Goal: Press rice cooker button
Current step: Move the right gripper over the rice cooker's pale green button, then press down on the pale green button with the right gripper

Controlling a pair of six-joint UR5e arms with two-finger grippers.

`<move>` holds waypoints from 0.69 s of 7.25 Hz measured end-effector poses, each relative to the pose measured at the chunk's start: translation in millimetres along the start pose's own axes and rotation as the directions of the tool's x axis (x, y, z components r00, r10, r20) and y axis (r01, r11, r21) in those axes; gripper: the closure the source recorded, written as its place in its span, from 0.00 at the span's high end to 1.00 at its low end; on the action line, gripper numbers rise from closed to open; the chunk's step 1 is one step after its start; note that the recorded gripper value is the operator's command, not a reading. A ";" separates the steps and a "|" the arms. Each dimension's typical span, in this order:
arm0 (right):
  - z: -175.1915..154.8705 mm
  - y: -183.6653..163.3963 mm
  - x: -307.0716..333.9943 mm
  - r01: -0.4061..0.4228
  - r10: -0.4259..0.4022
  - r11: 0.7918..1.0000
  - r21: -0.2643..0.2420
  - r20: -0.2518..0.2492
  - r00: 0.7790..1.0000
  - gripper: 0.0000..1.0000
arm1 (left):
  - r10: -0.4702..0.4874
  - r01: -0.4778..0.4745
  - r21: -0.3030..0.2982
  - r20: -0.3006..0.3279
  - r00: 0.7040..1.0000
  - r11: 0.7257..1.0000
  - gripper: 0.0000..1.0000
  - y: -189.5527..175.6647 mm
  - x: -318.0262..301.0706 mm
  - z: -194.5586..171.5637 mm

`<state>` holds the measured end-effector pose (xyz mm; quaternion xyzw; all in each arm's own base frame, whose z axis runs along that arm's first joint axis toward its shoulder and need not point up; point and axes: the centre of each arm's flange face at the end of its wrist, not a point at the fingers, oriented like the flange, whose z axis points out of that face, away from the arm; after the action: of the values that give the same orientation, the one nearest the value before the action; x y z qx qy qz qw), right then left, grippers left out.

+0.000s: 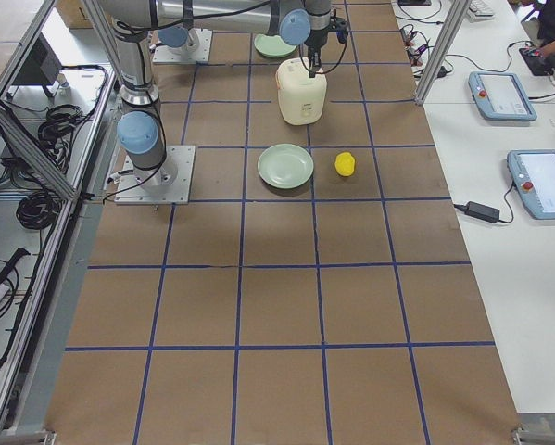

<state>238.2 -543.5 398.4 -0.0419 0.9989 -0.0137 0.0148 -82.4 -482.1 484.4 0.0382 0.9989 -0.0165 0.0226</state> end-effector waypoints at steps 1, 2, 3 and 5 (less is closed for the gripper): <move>7.7 -2.9 -4.8 0.003 -0.003 1.000 -0.004 0.020 1.000 0.21 | 0.000 0.000 0.000 0.000 1.000 1.000 1.00 0.0 0.0 0.0; 11.8 -4.7 -7.4 0.008 -0.008 1.000 -0.004 0.034 0.999 0.17 | 0.000 0.000 0.000 0.000 1.000 1.000 1.00 0.0 0.0 0.0; 13.5 -5.2 -7.9 0.012 -0.012 1.000 -0.004 0.037 0.999 0.11 | 0.000 0.000 0.000 0.000 1.000 1.000 1.00 0.0 0.0 0.0; 15.3 -2.8 -7.4 0.012 -0.011 1.000 -0.013 0.032 0.999 0.08 | 0.000 0.000 0.000 0.000 1.000 1.000 1.00 0.0 0.0 0.0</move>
<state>246.3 -546.1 383.4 -0.0480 0.9984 -0.0066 0.0303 -82.3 -482.1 484.4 0.0382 0.9989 -0.0165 0.0226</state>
